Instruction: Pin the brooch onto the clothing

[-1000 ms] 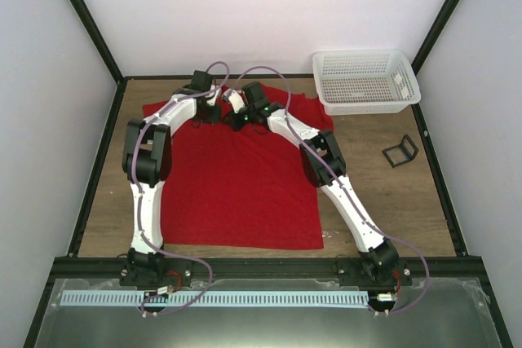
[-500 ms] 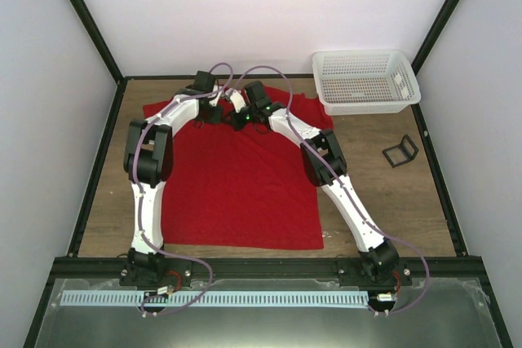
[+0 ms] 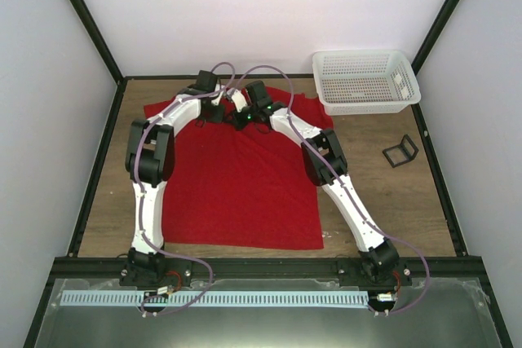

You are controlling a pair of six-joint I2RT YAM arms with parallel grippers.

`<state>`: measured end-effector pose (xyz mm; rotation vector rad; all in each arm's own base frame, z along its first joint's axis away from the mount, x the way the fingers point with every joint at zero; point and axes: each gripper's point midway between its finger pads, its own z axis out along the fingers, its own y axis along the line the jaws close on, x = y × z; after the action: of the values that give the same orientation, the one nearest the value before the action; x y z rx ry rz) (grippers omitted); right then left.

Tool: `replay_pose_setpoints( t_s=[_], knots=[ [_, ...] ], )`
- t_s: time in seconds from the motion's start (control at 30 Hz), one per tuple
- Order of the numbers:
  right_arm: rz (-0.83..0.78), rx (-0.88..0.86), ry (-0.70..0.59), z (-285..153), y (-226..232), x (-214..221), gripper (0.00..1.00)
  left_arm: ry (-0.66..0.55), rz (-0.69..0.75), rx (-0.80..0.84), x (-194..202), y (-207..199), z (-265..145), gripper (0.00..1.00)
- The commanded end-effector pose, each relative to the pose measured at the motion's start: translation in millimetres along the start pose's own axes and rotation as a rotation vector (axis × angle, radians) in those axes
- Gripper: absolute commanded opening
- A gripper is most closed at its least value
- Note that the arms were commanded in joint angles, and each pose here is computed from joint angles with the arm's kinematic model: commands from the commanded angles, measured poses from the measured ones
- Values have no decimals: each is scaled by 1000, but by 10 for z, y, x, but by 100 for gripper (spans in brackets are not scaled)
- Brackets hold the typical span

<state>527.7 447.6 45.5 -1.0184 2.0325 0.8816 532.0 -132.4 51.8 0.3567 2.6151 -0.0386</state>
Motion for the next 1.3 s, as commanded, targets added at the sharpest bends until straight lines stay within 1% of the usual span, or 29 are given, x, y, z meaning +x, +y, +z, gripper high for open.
replay_pose_setpoints(
  t_s=[0.0, 0.2, 0.33, 0.4, 0.47, 0.57, 0.63, 0.77, 0.9, 1.03, 1.27],
  knots=[
    [-46, -23, -52, -49, 116, -230, 1, 16, 40, 63, 67, -278, 126, 0],
    [-34, -25, -61, -44, 125, -252, 1, 18, 49, 59, 73, -308, 142, 0],
    [16, -10, -70, -56, 67, -268, 1, 63, 67, -12, 227, -196, 154, 0],
    [40, -13, -78, -66, 49, -280, 1, 64, 65, -51, 295, -127, 123, 0],
    [54, -28, -86, -61, 61, -289, 1, 41, 65, -80, 322, -77, 91, 0],
    [67, -53, -93, -56, 91, -296, 1, -27, 66, -110, 263, -54, 56, 0],
    [74, -70, -102, -55, 115, -315, 1, -30, 74, -127, 225, -51, 54, 0],
    [104, -119, -122, -72, 148, -347, 1, -66, 101, -100, 124, -183, 14, 0],
    [98, -160, -131, -90, 214, -373, 1, -66, 100, -96, 99, -207, 45, 0],
    [98, -169, -125, -73, 225, -340, 1, -55, 95, -96, 96, -209, 70, 0],
    [106, -183, -107, -33, 233, -252, 1, -94, 79, -59, -11, -263, -16, 0]
  ],
)
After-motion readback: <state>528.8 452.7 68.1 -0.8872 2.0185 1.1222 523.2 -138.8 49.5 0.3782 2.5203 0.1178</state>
